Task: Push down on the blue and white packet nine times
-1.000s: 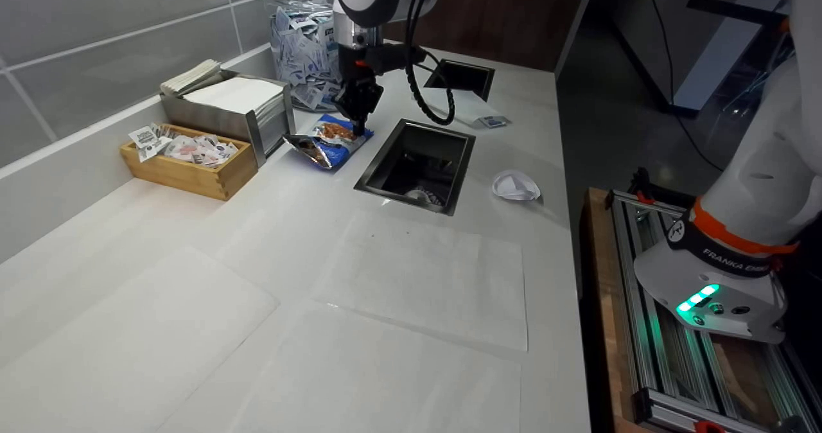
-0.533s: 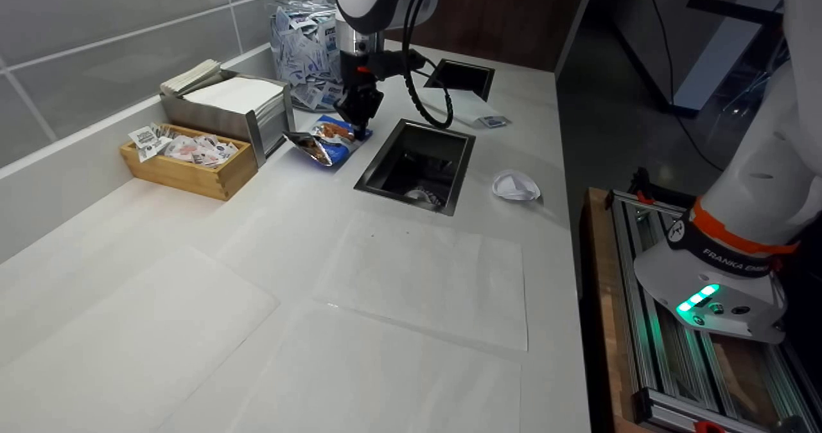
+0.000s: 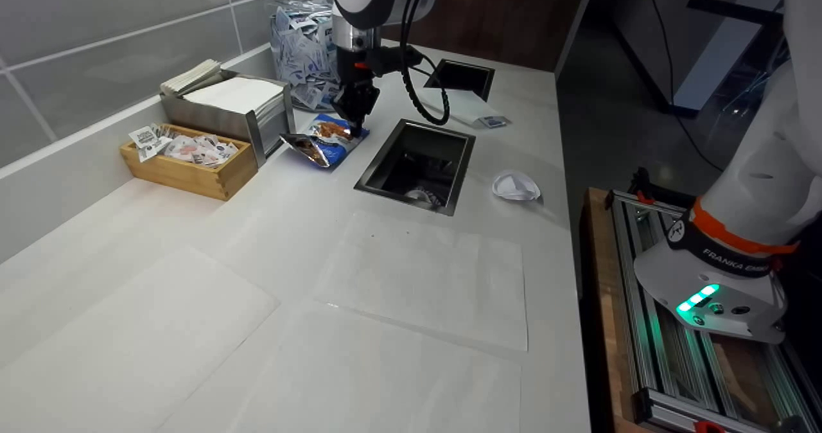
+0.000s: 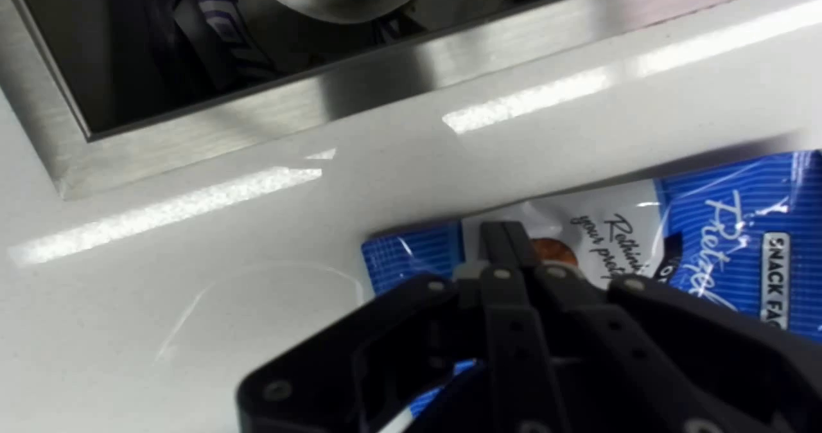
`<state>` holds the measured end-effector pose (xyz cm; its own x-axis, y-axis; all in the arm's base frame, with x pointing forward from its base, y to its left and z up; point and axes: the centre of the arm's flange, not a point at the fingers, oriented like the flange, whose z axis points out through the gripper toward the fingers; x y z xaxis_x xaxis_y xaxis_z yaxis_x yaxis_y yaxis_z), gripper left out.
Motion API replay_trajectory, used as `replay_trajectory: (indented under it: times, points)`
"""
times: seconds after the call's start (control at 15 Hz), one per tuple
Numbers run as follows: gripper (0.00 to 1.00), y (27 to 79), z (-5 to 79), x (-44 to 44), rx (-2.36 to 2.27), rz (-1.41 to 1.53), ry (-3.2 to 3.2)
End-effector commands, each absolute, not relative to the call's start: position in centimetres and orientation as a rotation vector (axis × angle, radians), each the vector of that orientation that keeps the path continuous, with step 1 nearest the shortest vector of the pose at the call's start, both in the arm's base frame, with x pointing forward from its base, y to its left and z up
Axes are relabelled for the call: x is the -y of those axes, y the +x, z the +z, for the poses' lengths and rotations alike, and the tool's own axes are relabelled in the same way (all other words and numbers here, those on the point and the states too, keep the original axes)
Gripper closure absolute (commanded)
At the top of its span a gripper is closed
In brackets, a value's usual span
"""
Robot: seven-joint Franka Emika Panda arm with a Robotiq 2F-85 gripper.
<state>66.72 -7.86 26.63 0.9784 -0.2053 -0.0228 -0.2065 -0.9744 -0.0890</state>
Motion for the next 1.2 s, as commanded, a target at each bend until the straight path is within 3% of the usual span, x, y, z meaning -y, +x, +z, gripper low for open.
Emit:
replay_trajectory:
  times: [0.0, 1.13]
  points:
    - [1.0, 65.9, 28.8, 6.7, -0.291, 0.002, -3.069]
    - [1.0, 68.5, 24.1, 5.4, -0.083, 0.11, -3.045]
